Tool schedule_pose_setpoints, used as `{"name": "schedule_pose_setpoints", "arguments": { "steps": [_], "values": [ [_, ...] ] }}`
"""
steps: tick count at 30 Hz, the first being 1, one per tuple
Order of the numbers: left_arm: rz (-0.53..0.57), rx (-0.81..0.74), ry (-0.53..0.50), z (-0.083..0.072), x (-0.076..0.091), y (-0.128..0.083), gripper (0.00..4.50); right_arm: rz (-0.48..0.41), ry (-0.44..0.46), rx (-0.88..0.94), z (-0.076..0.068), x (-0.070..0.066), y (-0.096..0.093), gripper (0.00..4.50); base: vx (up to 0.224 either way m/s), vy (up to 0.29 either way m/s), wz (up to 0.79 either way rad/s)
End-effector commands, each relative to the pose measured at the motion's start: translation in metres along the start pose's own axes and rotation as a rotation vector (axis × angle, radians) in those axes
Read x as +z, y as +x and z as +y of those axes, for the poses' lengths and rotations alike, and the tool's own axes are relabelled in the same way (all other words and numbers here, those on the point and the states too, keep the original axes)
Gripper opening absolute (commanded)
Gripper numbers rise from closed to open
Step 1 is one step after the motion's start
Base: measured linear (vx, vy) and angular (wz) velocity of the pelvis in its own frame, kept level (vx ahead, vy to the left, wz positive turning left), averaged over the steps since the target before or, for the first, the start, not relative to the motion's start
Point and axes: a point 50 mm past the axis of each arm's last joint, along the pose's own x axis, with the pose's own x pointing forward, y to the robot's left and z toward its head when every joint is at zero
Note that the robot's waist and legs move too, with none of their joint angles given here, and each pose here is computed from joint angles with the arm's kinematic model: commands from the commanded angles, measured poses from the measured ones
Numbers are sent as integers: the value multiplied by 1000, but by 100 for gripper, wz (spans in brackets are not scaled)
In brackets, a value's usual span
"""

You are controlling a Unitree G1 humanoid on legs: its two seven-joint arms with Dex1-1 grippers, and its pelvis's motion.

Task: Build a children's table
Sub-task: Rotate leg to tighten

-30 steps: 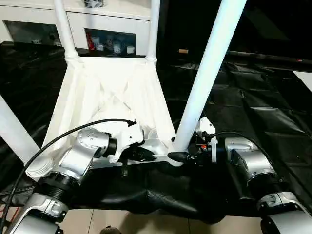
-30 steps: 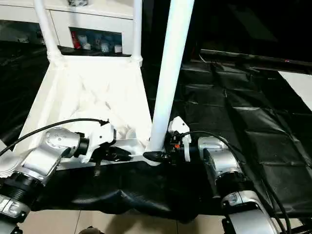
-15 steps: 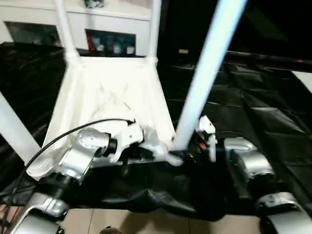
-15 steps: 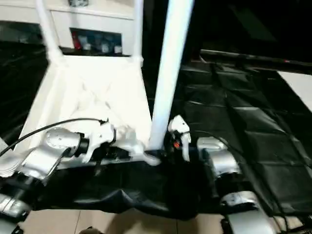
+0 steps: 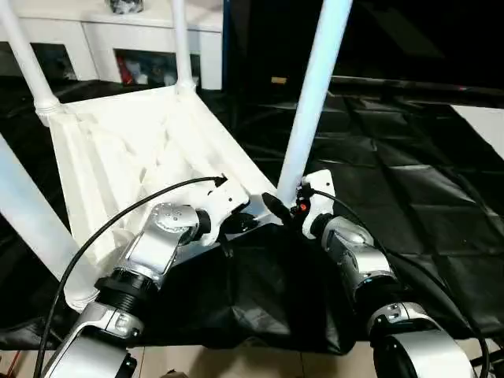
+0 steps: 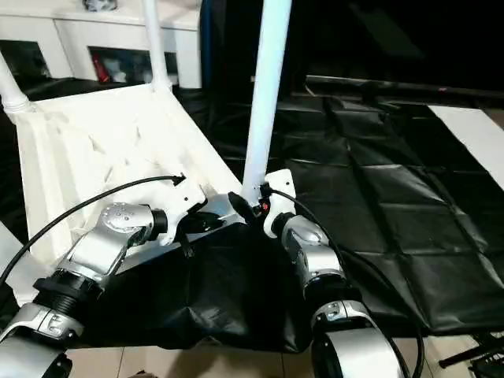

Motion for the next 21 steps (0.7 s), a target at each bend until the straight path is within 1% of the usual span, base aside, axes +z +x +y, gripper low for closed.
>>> {"name": "schedule_pose_setpoints", "arguments": {
  "steps": [1, 2, 3, 6, 9, 10, 13, 14, 15, 17, 18, 21],
  "values": [
    [-152, -118, 62, -16, 25, 7, 0, 62, -41, 173, 21, -8, 6, 394, 0, 0, 0],
    [-152, -120, 62, -16, 25, 7, 0, 63, -43, 178, 20, -8, 6, 405, 0, 0, 0],
    [-152, -132, 63, -17, 24, 6, 0, 68, -53, 197, 20, -8, 5, 405, 0, 0, 0],
    [-156, -220, 81, -21, 19, -2, 0, 115, -117, 365, 17, -9, -7, 405, 0, 0, 0],
    [-160, -246, 96, -23, 18, -4, 0, 129, -134, 404, 15, -10, -11, 405, 0, 0, 0],
    [-147, -276, 103, -23, 15, -8, 0, 147, -149, 457, 11, -9, -18, 405, 0, 0, 0],
    [-130, -305, 111, -23, 11, -13, 0, 173, -164, 520, 6, -9, -25, 405, 0, 0, 0],
    [-115, -337, 120, -21, 7, -19, 0, 209, -177, 601, 2, -8, -34, 405, 0, 0, 0],
    [-115, -337, 120, -21, 7, -19, 0, 209, -177, 601, 2, -8, -34, 405, 0, 0, 0],
    [-103, -352, 121, -19, 5, -23, 0, 231, -174, 652, -1, -7, -40, 380, 0, 0, 0],
    [-91, -364, 121, -18, 2, -26, 0, 243, -162, 695, -2, -6, -44, 380, 0, 0, 0],
    [-81, -377, 125, -17, 1, -29, 0, 254, -151, 718, -3, -5, -46, 358, 0, 0, 0]
  ]
}}
